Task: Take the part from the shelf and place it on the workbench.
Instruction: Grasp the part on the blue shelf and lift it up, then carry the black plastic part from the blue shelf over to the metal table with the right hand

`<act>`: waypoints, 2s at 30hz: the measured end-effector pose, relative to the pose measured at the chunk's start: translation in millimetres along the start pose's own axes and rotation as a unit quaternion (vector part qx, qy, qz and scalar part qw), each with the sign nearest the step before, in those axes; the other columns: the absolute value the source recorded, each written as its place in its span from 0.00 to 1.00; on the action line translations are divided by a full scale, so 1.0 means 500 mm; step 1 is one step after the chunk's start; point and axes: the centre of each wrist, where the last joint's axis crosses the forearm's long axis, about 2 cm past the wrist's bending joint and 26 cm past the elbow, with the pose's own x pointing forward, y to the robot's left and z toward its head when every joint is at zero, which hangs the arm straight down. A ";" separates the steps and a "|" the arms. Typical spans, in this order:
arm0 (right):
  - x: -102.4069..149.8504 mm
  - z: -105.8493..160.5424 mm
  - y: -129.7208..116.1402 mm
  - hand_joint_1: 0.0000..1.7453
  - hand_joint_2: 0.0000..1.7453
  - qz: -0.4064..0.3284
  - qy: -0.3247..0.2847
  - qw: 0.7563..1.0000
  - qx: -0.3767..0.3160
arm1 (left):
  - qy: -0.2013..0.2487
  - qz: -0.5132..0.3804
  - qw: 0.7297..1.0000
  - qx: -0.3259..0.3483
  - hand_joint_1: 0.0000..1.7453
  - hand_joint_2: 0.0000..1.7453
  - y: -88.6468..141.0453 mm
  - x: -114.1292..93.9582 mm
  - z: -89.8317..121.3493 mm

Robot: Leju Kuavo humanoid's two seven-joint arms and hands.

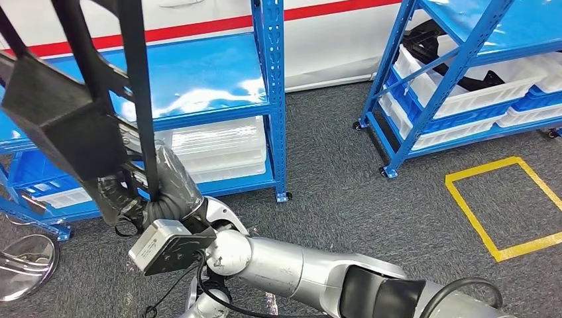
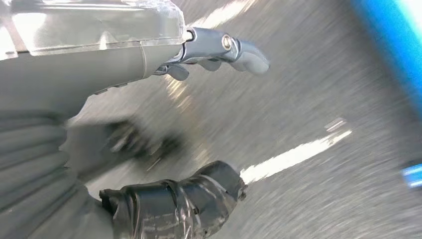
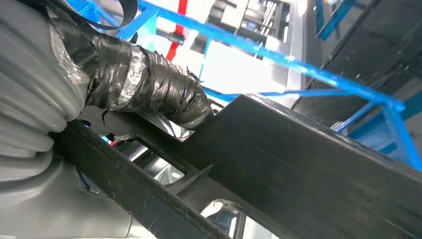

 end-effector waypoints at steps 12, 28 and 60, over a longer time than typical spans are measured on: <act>0.000 -0.007 0.006 1.00 1.00 0.005 -0.001 1.000 0.006 | -0.011 0.034 0.999 -0.010 0.00 1.00 -0.001 -0.021 0.021; 0.000 -0.018 0.010 1.00 1.00 0.001 -0.005 1.000 0.019 | 0.023 0.071 0.997 -0.035 0.00 1.00 0.002 -0.048 0.019; -0.007 -0.017 0.024 1.00 1.00 -0.105 0.017 0.993 0.043 | 0.067 0.117 0.988 -0.075 0.00 1.00 0.005 -0.052 0.014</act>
